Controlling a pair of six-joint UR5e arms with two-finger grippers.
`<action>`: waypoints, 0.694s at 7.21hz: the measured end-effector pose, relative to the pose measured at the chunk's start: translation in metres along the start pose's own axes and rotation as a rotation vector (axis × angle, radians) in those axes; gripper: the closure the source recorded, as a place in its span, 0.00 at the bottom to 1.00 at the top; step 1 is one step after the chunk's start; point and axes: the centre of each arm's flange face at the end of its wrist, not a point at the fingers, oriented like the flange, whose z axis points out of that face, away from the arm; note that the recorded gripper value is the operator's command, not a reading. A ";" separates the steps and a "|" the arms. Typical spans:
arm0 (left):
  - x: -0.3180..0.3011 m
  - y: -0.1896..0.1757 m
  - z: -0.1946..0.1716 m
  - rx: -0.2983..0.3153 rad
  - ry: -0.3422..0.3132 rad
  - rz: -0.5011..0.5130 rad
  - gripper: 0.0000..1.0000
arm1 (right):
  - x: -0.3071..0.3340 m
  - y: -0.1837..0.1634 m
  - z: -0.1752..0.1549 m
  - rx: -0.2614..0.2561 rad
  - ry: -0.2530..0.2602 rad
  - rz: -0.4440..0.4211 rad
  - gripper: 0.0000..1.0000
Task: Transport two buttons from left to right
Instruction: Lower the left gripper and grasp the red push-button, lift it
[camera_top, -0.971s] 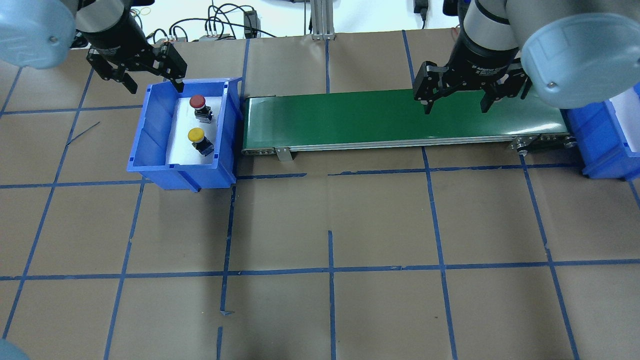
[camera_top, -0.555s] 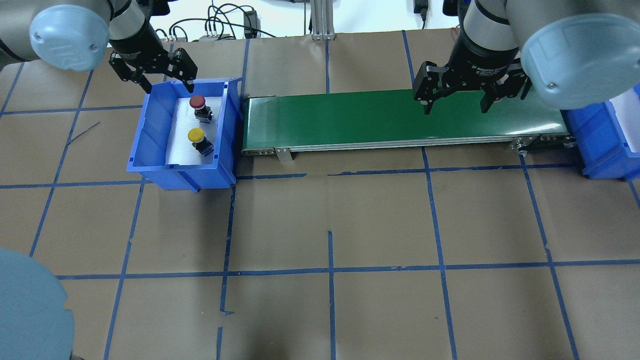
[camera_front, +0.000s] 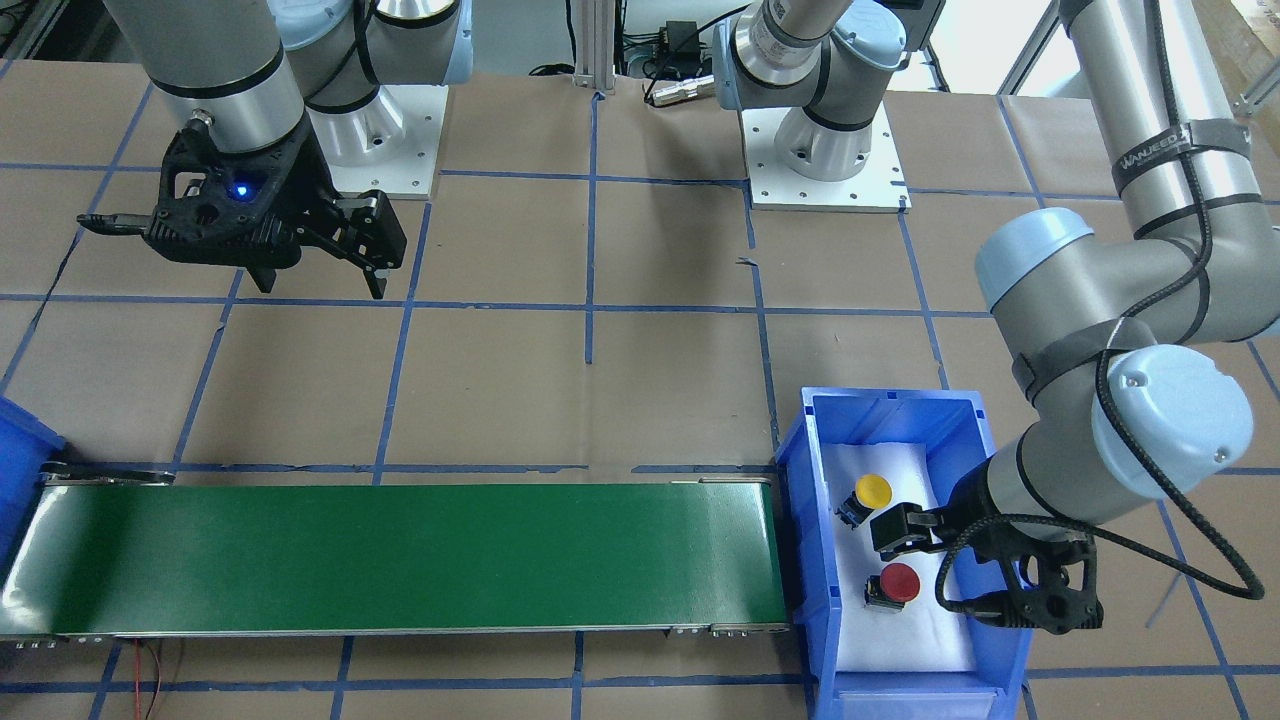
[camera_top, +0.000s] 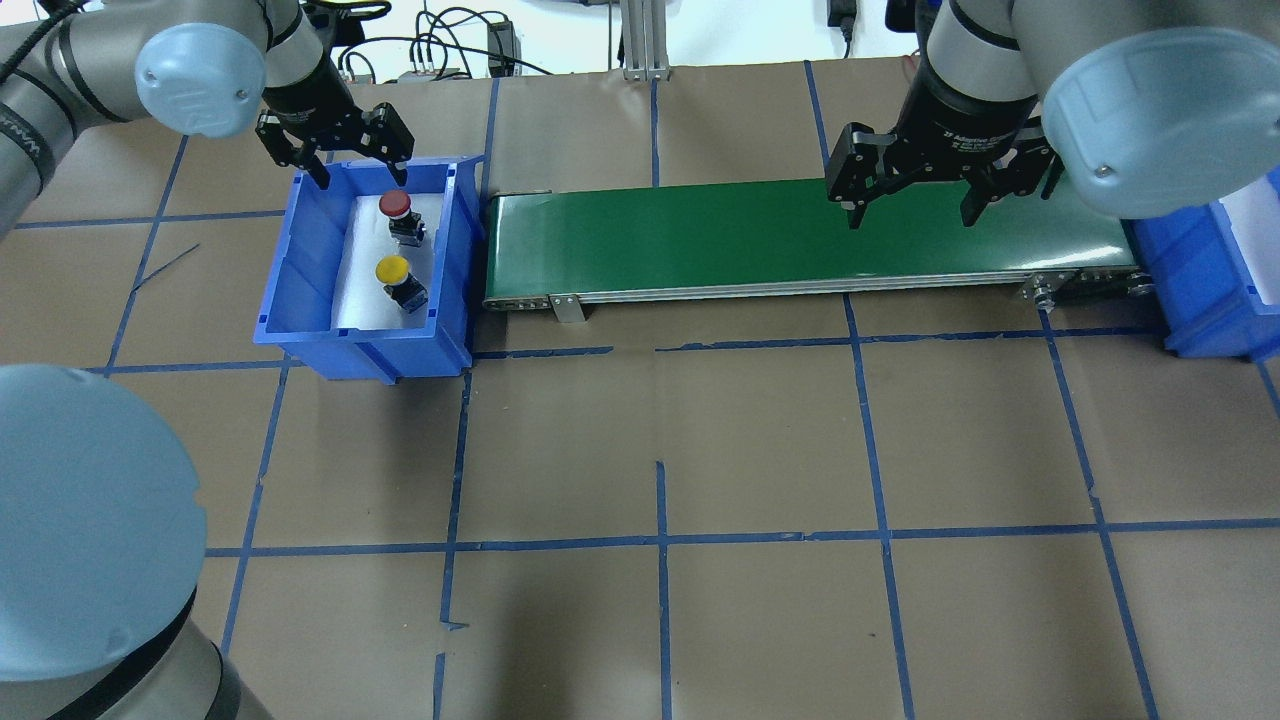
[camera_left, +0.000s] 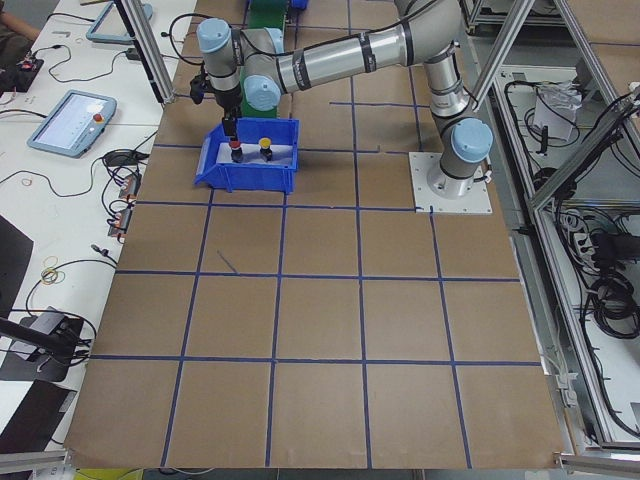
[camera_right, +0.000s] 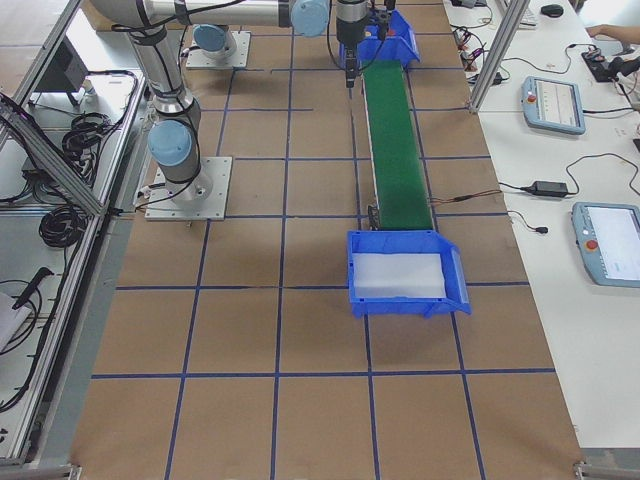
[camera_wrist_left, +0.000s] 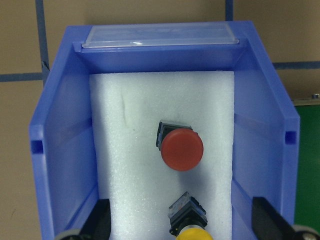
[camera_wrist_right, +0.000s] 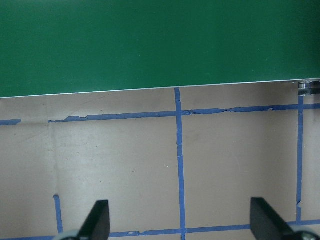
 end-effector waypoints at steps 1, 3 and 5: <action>-0.001 -0.007 0.015 0.007 0.002 -0.005 0.00 | 0.000 0.000 0.000 0.000 0.000 0.000 0.00; -0.003 -0.017 0.038 0.010 0.007 -0.023 0.00 | 0.000 0.000 0.000 0.000 0.001 0.000 0.00; -0.002 -0.022 0.054 0.010 0.021 -0.037 0.00 | 0.000 0.000 0.000 0.001 0.001 0.000 0.00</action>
